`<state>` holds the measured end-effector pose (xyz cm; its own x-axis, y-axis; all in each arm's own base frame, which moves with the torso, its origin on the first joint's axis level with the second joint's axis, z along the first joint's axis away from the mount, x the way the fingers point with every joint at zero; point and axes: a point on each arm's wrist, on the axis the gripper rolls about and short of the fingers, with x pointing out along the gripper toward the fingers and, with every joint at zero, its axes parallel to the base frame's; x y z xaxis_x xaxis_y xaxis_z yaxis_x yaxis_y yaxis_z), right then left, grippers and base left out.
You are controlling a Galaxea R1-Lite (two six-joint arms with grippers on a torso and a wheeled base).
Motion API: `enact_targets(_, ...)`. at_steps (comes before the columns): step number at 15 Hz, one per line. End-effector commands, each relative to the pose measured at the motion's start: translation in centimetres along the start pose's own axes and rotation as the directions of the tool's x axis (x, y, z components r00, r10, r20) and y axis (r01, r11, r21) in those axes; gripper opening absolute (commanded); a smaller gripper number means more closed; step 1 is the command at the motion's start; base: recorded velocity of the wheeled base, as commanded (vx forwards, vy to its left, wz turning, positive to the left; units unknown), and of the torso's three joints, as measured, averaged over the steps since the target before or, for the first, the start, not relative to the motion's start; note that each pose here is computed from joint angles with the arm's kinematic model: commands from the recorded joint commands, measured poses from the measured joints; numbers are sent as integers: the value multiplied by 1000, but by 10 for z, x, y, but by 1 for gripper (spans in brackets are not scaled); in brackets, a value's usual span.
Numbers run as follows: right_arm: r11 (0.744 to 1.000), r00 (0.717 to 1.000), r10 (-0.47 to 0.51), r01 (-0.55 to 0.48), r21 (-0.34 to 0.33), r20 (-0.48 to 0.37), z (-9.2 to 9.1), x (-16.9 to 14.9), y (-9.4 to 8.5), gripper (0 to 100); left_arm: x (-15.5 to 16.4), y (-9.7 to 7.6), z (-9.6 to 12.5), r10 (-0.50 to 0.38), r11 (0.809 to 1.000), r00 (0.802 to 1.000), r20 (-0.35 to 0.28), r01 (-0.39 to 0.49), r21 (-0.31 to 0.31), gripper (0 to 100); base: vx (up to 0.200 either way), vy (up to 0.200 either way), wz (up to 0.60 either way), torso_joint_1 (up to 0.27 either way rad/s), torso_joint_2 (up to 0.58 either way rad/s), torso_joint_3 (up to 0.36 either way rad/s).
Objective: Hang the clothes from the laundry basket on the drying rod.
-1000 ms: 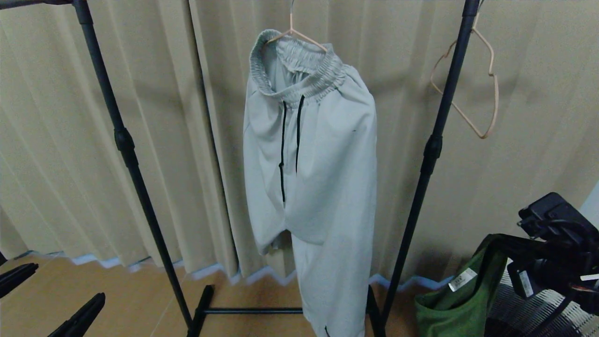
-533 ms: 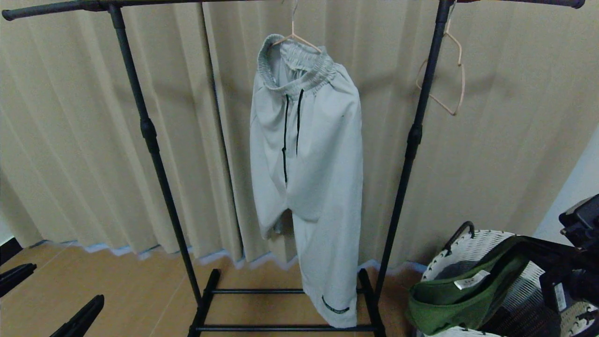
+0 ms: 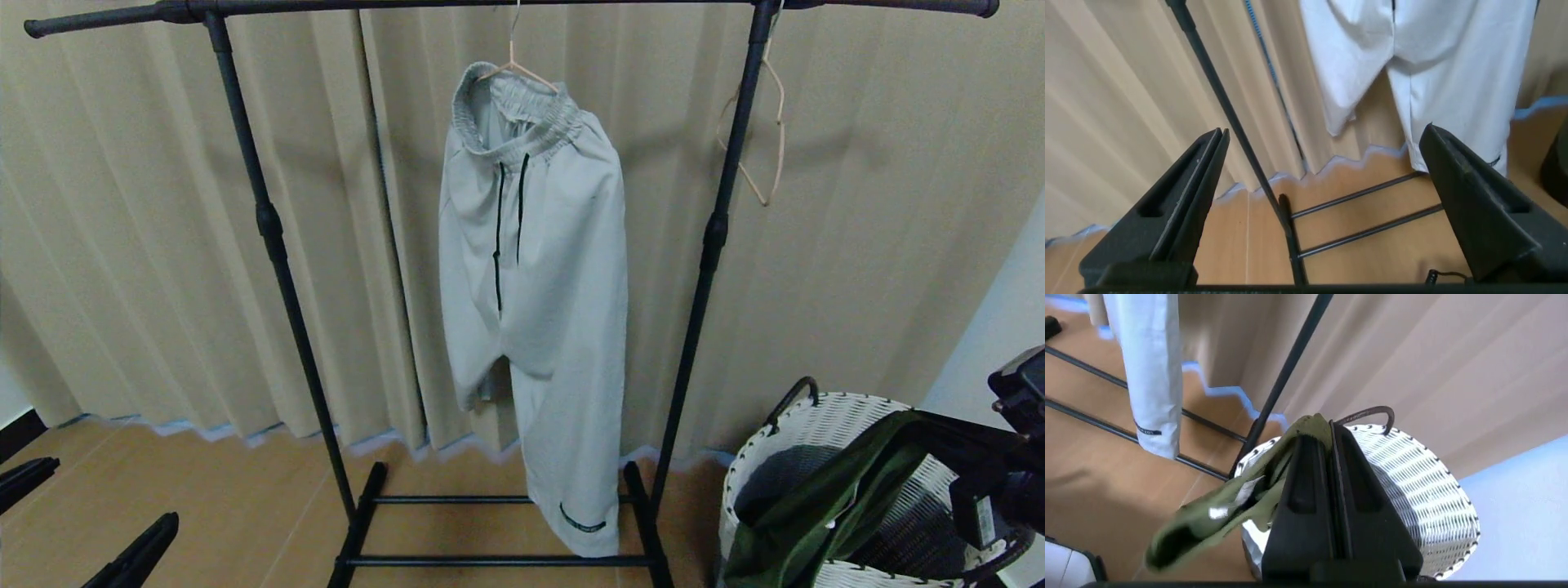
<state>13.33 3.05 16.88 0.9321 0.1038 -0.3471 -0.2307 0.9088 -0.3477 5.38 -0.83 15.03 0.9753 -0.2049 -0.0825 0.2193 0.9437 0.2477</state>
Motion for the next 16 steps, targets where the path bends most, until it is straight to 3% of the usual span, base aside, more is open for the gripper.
enact_targets(1, 1000, 1000, 9, -9, -3, -2, 0, 1, 1, 0, 0, 0, 0, -2, 1000, 1000, 1, 2, -1, 100, 0, 0, 0, 0, 0, 0)
enact_targets(3, 999, 999, 43, -43, -7, 12, 2, 2, 3, 0, 0, 0, 0, -14, 1000, 1000, 2, 14, -3, 100, 0, 0, 0, 0, 0, 0)
enact_targets(6, 993, 992, 120, -120, 5, 30, 0, 1, 5, 0, -1, -4, -2, -132, 991, 991, 27, 132, 4, 100, 0, 0, 0, 0, 0, 0)
enact_targets(8, 981, 979, 189, -192, 31, 81, 5, 0, 5, 0, 1, -8, -1, -251, 968, 967, 47, 251, 6, 100, 0, 0, 0, 0, 0, 0)
enact_targets(11, 966, 963, 251, -255, 30, 100, 6, 1, 7, 0, 16, -11, 13, -347, 938, 937, 35, 346, 40, 100, 0, 0, 0, 0, 0, 0)
enact_targets(13, 950, 943, 300, -310, 48, 142, 14, 1, 6, 0, 33, -14, 21, -395, 917, 919, -5, 394, 56, 100, 0, 0, 0, 0, 0, 0)
enact_targets(16, 922, 911, 374, -386, 41, 173, 22, -1, 15, 0, 52, -17, 22, -411, 896, 909, -68, 417, 151, 100, 0, 0, 0, 0, 0, 0)
